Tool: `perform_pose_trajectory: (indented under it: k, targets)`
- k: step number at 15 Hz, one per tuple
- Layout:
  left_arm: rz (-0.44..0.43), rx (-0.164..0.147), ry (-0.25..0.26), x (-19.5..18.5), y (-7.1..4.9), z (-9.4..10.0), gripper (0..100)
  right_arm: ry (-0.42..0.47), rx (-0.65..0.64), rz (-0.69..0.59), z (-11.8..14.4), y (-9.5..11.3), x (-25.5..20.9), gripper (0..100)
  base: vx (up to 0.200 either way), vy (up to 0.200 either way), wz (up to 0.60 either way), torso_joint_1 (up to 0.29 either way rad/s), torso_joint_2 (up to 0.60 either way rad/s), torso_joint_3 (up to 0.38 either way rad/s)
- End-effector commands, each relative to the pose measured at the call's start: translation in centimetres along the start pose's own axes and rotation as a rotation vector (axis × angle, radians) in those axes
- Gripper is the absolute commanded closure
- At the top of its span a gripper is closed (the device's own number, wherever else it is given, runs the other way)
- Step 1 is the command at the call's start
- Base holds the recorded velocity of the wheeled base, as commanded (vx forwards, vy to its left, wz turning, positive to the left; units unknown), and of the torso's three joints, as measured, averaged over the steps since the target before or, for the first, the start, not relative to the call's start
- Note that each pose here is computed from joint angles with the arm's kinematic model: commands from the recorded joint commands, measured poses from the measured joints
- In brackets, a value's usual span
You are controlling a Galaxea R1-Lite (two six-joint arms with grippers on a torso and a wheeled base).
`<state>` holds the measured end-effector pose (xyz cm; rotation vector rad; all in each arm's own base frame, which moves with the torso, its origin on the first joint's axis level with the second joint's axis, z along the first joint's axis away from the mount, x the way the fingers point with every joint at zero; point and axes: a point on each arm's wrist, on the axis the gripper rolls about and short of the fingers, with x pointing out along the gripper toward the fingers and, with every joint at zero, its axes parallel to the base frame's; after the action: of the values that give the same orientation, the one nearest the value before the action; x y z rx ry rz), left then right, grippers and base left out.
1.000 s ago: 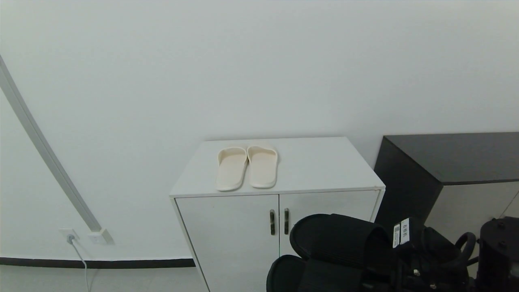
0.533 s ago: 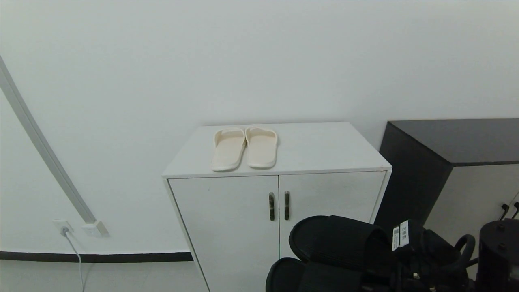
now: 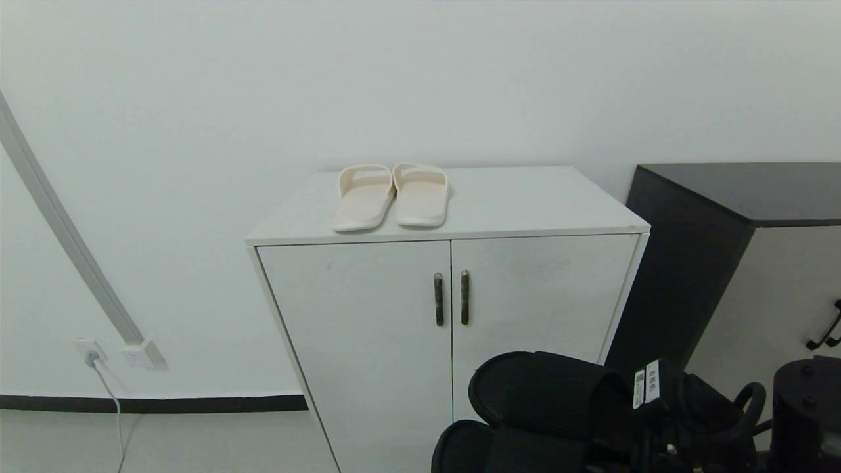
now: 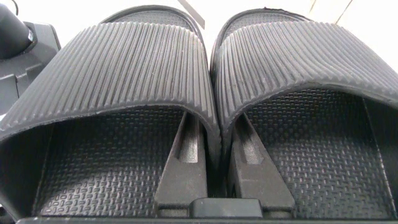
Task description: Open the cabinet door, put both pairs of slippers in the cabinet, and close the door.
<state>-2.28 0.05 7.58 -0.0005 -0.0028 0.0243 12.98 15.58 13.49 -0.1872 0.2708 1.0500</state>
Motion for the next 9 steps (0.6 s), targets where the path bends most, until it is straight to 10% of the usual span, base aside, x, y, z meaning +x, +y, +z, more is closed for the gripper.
perform_pose_trajectory:
  k: [1,9]
  targets:
    - [0.000,0.000,0.000,0.00,0.00,0.00,0,0.003,0.000,0.001,-0.06,0.01,0.03,100,0.000,0.000,0.00,-0.159,0.49,0.334]
    - [-0.001,0.042,0.001,0.00,0.00,-0.01,0,0.016,-0.010,0.002,-0.30,-0.01,0.28,100,0.000,0.000,0.00,-0.122,0.46,0.340]
